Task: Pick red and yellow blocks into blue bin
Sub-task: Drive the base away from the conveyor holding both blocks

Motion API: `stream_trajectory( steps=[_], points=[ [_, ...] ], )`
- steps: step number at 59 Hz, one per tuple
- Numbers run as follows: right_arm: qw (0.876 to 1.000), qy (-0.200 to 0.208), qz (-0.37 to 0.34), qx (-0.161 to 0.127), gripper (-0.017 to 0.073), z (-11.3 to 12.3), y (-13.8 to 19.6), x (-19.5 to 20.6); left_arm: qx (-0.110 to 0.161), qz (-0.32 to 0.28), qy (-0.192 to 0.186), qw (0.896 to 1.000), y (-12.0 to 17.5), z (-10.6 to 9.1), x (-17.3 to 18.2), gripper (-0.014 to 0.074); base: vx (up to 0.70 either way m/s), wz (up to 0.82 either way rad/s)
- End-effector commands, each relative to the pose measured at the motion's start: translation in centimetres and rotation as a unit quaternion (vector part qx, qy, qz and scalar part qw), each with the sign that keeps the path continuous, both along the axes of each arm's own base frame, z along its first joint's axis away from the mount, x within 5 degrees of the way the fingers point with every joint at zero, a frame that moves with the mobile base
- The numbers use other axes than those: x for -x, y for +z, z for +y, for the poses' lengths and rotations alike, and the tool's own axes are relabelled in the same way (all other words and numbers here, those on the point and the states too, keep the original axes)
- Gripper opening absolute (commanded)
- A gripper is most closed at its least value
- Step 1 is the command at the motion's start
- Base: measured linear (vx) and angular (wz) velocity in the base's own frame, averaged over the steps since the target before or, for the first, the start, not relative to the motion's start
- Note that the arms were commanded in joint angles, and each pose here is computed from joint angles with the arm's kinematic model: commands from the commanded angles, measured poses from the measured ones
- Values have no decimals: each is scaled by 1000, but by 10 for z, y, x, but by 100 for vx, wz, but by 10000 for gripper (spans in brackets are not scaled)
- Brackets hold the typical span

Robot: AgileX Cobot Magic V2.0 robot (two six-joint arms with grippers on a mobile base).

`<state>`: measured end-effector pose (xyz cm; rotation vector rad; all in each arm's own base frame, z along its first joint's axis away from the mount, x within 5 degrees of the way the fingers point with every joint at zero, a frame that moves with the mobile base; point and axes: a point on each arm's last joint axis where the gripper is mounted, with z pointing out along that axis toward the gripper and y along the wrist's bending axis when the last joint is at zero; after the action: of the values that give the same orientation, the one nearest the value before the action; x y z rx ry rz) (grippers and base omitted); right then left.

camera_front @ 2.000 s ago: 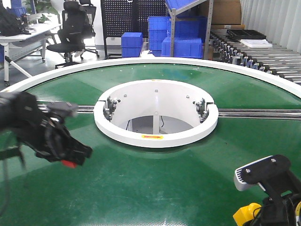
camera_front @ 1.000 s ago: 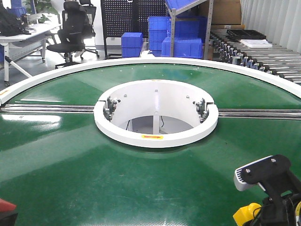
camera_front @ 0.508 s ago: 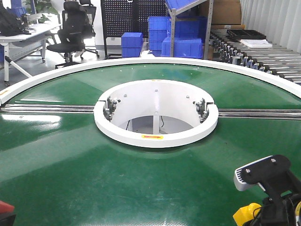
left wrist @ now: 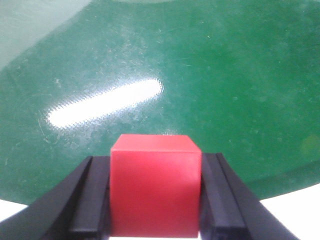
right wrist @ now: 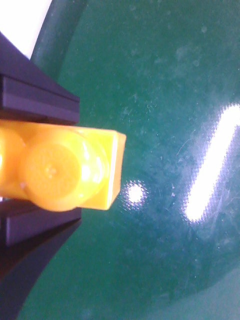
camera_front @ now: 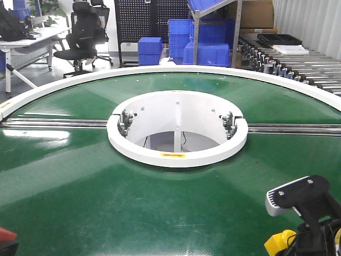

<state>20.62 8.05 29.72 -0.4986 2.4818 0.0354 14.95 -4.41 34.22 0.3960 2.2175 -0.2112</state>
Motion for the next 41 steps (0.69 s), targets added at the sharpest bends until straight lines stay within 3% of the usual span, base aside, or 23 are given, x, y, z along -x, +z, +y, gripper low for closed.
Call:
stream_trajectory(
  steps=[1,20,41],
  points=[
    [999,6,-49,-9,227,0,16,-2,23,-44,6,999,15,-1,-2,324,-1,5],
    [999,6,-49,-9,227,0,16,-2,25,-51,7,998,16,-1,-3,324,-6,22],
    [999,6,-49,-9,227,0,16,-2,25,-50,7,998,15,-1,-2,324,-14,64]
  ],
)
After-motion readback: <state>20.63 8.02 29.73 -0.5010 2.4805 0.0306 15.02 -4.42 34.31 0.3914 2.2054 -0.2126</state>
